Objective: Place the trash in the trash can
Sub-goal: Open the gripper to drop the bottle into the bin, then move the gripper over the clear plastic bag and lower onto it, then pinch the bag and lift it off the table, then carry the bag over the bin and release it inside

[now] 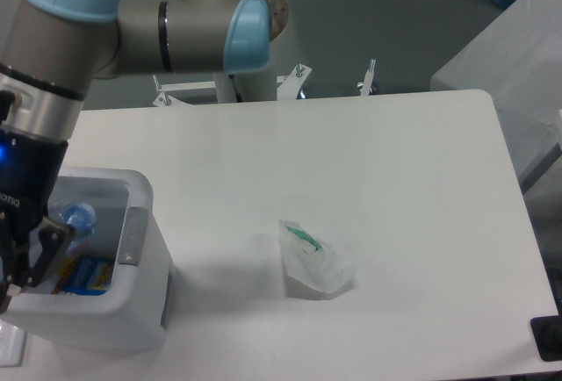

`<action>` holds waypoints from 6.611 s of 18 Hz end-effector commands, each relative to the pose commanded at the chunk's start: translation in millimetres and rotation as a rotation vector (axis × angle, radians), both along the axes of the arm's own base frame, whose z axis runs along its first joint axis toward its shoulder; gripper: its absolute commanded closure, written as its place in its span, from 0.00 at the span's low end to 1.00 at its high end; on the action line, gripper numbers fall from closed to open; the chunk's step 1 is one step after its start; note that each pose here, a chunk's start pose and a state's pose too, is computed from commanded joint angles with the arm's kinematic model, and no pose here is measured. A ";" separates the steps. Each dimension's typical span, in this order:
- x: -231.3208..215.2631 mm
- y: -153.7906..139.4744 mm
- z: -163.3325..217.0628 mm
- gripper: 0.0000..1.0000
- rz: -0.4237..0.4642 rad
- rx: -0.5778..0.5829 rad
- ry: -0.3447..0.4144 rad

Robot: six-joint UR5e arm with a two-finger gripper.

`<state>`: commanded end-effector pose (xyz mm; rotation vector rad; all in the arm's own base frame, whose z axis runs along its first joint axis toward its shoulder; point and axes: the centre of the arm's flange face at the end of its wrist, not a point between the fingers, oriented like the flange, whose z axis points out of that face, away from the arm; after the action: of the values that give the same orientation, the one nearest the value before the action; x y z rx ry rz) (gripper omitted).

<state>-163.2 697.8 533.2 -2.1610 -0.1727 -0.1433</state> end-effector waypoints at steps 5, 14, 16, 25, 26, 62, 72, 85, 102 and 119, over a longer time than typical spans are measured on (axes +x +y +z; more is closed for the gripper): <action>0.3 -5.1 -7.6 0.15 0.005 -0.017 -0.011; -88.4 -72.7 -13.0 0.00 0.205 -0.052 -0.080; -140.0 -99.3 -23.7 0.00 0.302 -0.067 -0.107; -240.0 -175.1 -130.9 0.00 0.450 -0.225 -0.182; -239.8 -179.4 -141.9 0.00 0.452 -0.244 -0.191; -209.8 -216.2 -333.2 0.57 0.469 -0.755 -0.162; -214.0 -212.7 -314.5 0.91 0.474 -0.715 -0.145; -238.9 -189.1 -82.5 0.93 0.483 -0.176 -0.240; -26.4 -121.4 38.8 0.89 0.066 -0.010 -0.090; 9.7 -91.2 -53.8 0.29 -0.136 -0.146 0.018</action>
<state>-153.6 606.6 479.5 -2.3187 -0.0259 -0.1949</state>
